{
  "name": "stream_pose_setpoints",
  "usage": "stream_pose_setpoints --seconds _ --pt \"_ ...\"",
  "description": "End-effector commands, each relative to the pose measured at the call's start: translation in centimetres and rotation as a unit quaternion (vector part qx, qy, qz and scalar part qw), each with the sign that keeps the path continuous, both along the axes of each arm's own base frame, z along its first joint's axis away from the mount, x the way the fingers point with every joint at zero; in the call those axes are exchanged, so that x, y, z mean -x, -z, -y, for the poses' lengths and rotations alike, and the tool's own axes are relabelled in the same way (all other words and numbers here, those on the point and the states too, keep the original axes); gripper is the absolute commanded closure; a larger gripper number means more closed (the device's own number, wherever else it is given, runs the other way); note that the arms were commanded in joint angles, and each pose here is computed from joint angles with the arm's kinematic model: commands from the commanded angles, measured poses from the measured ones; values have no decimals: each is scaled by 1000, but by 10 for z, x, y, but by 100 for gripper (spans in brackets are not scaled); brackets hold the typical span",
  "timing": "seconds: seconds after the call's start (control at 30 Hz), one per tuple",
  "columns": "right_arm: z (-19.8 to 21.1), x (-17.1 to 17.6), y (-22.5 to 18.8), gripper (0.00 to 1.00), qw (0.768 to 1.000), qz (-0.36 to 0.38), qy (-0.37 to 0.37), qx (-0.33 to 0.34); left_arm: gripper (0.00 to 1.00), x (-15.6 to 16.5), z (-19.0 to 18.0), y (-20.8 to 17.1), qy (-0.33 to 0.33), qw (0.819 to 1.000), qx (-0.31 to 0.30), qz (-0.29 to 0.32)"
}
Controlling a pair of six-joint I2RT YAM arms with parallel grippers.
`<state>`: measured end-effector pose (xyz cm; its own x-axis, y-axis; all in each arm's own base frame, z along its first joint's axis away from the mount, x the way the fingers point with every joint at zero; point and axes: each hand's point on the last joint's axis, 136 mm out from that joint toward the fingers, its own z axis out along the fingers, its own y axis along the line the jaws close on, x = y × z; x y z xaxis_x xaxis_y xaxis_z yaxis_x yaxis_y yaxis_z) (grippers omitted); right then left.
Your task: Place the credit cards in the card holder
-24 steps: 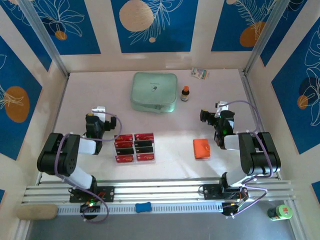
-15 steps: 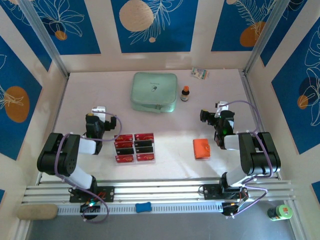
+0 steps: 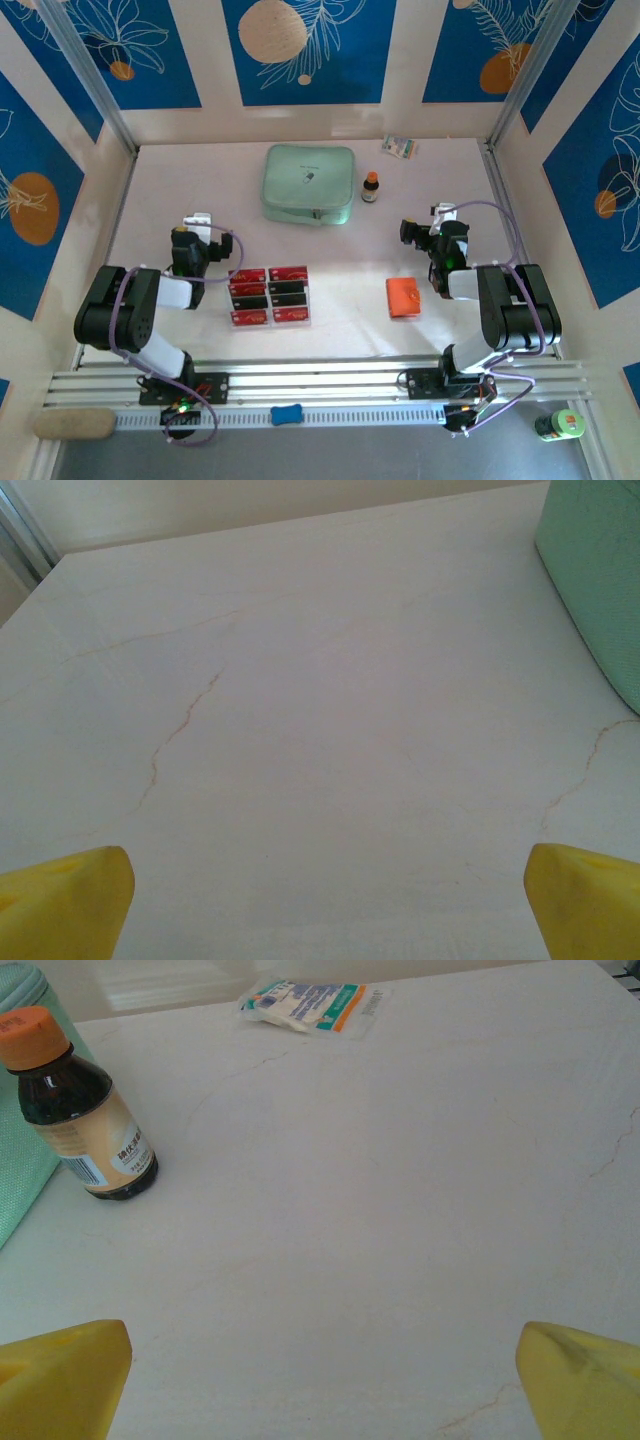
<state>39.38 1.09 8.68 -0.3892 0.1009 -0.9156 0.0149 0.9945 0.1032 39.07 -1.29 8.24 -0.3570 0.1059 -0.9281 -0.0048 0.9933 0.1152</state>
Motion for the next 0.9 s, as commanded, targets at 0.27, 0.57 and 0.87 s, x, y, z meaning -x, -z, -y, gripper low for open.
stream_pose_setpoints --seconds 0.27,0.57,0.87 --pt "-1 -3 -7 1 1000 15 -8 -5 0 -5 -1 -9 -7 1000 10 15" --pt "-2 -2 -8 1 1000 19 -10 -4 0 -4 -1 -11 -6 1000 10 21" --pt "6 -4 -60 1 999 -19 20 -32 0 -4 -20 -41 -64 998 4 4"
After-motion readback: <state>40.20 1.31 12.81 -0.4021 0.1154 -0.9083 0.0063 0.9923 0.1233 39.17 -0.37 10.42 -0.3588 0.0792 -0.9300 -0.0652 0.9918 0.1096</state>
